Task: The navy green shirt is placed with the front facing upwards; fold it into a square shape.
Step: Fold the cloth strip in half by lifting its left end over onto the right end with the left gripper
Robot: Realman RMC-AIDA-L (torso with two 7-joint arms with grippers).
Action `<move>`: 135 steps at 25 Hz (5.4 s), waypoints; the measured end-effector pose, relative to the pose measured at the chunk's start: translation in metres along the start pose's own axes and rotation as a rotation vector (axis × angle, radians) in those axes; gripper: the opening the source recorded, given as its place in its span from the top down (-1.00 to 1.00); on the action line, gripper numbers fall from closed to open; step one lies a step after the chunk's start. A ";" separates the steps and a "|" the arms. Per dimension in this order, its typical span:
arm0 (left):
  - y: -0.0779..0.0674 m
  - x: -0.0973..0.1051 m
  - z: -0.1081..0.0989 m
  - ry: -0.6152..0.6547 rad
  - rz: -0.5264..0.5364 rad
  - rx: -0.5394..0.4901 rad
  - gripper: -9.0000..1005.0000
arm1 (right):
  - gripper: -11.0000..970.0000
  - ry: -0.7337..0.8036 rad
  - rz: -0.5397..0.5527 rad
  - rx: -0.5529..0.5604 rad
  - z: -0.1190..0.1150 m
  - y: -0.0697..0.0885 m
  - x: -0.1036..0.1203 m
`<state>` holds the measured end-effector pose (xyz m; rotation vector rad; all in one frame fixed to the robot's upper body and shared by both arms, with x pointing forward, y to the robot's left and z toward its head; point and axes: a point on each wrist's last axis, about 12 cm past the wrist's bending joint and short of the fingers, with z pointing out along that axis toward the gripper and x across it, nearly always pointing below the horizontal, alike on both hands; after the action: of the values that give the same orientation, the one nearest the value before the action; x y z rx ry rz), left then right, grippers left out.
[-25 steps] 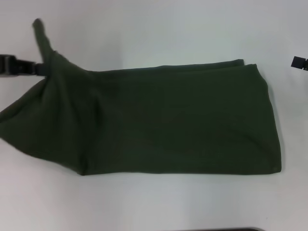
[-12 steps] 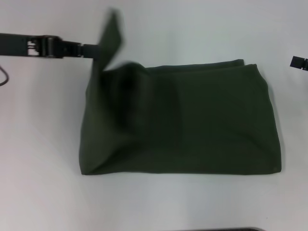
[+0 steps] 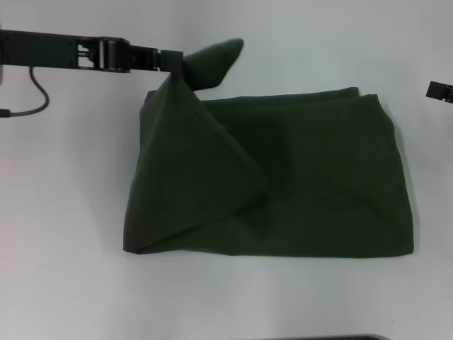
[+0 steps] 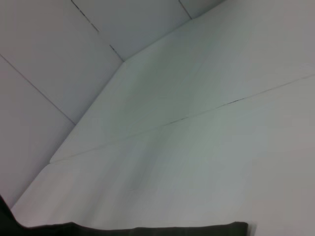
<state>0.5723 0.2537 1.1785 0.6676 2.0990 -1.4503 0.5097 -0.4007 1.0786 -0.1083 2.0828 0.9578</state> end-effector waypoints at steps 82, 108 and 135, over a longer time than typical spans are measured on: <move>-0.022 -0.016 0.084 0.083 0.066 0.164 0.98 | -0.89 0.196 0.063 -0.082 0.019 0.015 0.003; 0.003 0.018 0.059 0.075 -0.005 0.057 0.98 | -0.89 0.302 0.024 -0.200 0.074 0.045 0.012; 0.021 0.044 0.091 0.108 -0.060 -0.006 0.48 | -0.86 0.330 0.009 -0.238 0.090 0.057 0.009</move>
<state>0.5638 0.1798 1.1069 0.7000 2.2223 -1.4697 0.5398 -0.2989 1.0725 -0.4044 2.2562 1.2604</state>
